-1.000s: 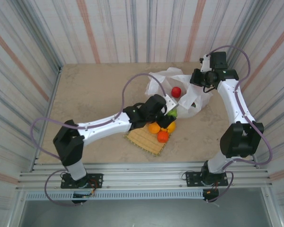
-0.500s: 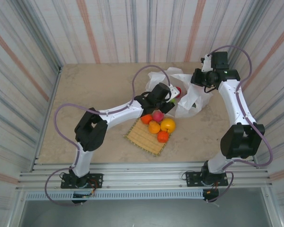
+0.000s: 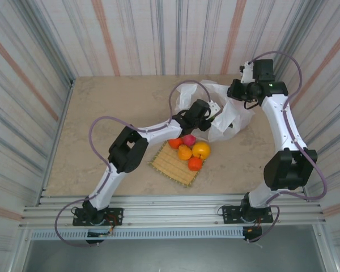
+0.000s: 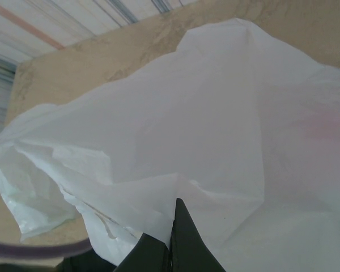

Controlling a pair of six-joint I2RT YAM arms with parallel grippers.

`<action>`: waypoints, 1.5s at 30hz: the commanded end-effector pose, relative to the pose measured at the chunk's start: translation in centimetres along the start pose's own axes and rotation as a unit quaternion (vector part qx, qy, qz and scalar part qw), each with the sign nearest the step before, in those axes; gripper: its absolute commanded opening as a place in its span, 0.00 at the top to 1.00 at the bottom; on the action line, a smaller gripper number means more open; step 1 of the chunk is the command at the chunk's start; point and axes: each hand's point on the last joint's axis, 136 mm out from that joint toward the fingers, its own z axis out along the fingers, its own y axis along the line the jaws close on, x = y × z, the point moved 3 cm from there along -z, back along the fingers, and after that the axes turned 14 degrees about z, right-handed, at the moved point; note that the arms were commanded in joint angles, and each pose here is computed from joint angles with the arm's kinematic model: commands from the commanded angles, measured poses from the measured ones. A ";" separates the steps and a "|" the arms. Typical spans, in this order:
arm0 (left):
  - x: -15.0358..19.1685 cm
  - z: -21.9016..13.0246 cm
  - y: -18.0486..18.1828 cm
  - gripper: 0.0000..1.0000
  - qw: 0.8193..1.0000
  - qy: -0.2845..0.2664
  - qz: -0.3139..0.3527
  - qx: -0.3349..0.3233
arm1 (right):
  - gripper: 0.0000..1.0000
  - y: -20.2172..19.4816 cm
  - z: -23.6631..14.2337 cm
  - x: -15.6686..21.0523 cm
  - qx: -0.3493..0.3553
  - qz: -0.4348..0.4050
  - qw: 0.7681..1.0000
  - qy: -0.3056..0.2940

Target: Place the fruits into the plastic bag

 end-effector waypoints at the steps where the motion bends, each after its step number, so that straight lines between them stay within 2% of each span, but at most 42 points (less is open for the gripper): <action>1: -1.1 0.3 2.6 0.33 0.999 -0.029 -0.030 -0.018 | 1.00 0.5 0.0 0.0 -0.009 0.011 1.000 0.011; 9: 1.4 1.9 3.0 0.32 0.999 0.015 -0.047 -0.020 | 1.00 0.6 0.5 0.0 -0.012 0.008 1.000 0.020; 14: 2.5 3.2 3.7 0.32 0.997 0.051 -0.037 -0.044 | 1.00 0.9 0.6 0.2 -0.010 0.003 1.000 0.023; 23: 3.8 4.9 5.5 0.29 0.993 0.081 -0.050 -0.074 | 1.00 0.7 0.8 0.3 -0.007 0.002 1.000 0.027; 35: 4.4 6.8 6.6 0.25 0.992 0.081 -0.050 -0.083 | 1.00 0.6 0.7 0.6 -0.005 0.000 1.000 0.030; 45: 2.7 5.5 6.9 0.14 0.994 0.056 -0.068 -0.062 | 1.00 0.6 0.8 0.5 -0.005 -0.001 1.000 0.031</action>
